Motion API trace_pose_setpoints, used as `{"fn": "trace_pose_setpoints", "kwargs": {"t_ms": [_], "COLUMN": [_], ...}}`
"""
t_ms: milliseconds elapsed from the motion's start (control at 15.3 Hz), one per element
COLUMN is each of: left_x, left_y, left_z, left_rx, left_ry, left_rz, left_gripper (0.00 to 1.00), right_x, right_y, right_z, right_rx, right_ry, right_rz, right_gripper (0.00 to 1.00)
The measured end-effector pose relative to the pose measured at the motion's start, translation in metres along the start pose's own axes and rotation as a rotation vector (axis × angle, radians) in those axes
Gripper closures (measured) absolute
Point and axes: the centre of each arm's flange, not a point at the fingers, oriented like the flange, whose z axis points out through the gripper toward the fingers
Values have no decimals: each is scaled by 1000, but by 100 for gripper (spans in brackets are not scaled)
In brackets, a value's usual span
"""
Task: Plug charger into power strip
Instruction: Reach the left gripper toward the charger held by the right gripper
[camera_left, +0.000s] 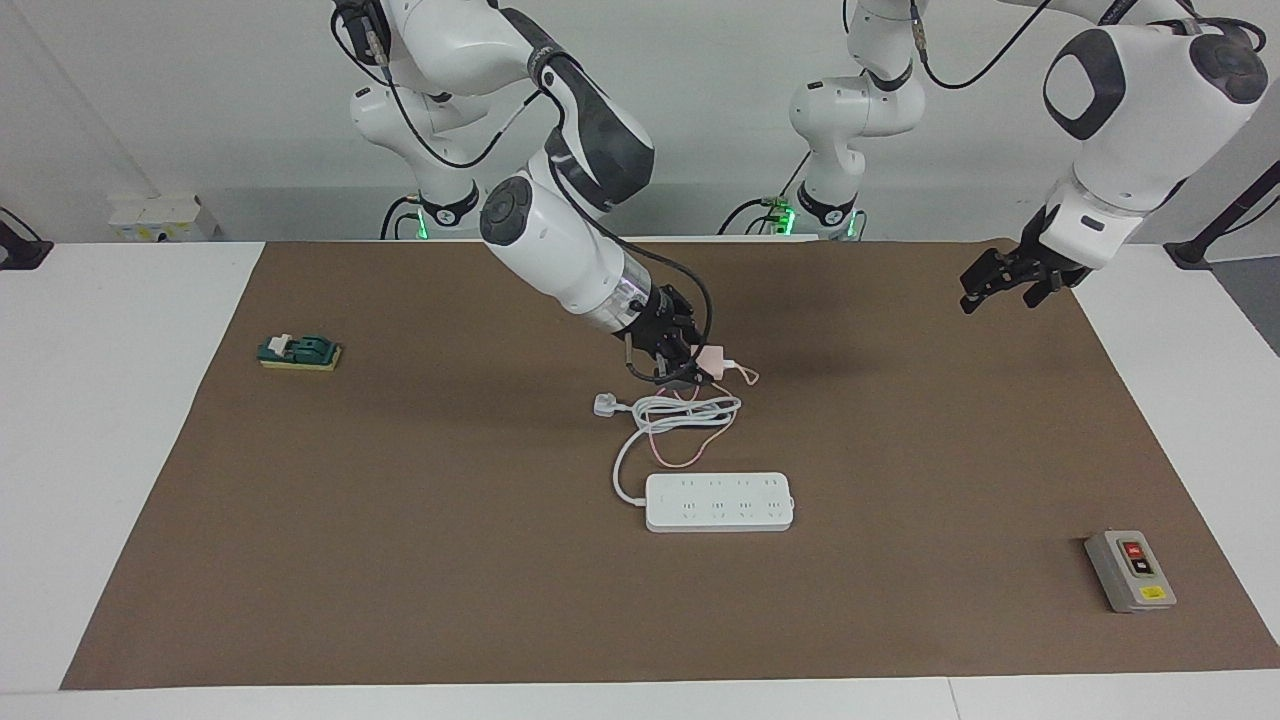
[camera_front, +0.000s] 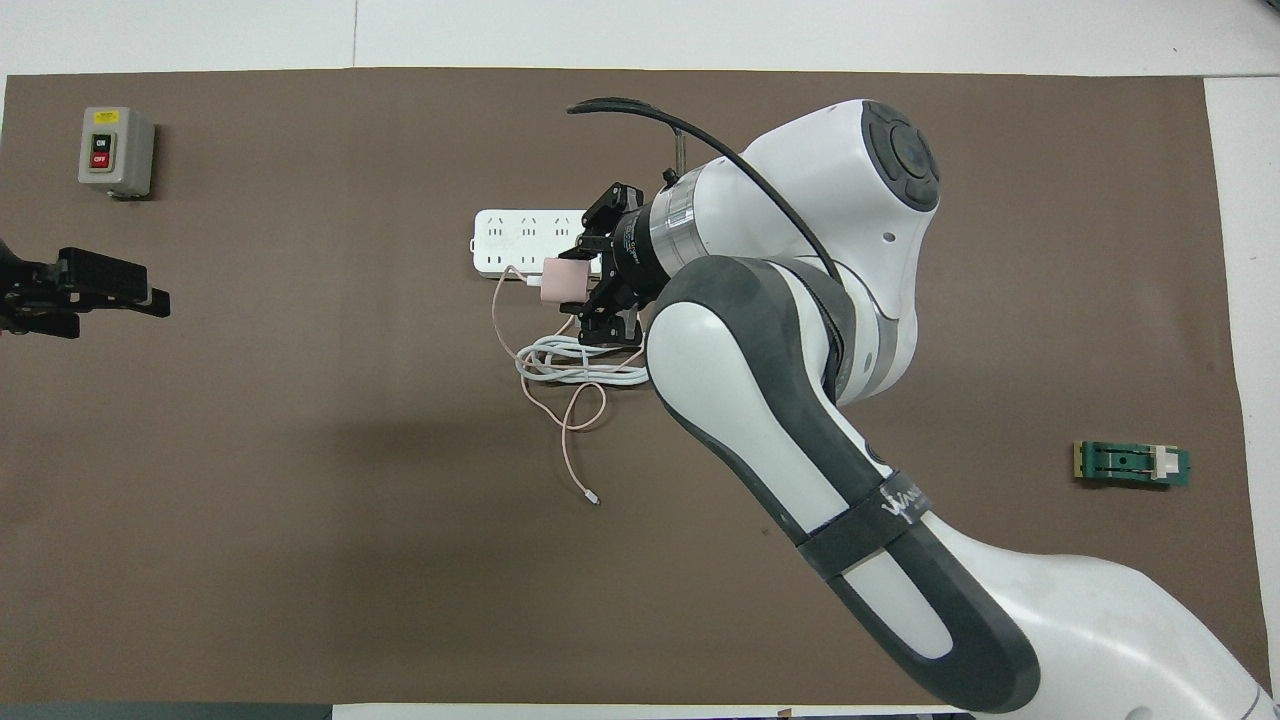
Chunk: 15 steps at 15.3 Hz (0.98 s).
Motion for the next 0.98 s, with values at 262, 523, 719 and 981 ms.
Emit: {"fn": "trace_pose_setpoints", "kwargs": {"t_ms": [262,523,719,981], "left_x": [23,41,33,17], "left_y": [-21,-16,-7,6], "left_z": [27,79,113,143], "left_rx": [-336,-603,-787,-957], "left_ry": [-34,-100,-145,-208], "left_rz": [-95,-133,-174,-224], "left_gripper": [0,0,0,0], "right_x": [2,1,1,-5], "right_y": [0,-1,0,4], "right_z": [0,-2,-2,2], "right_rx": [-11,-9,-8,-15], "right_ry": [4,2,1,1], "right_rz": [3,2,1,-10], "right_gripper": [49,49,49,49]}}
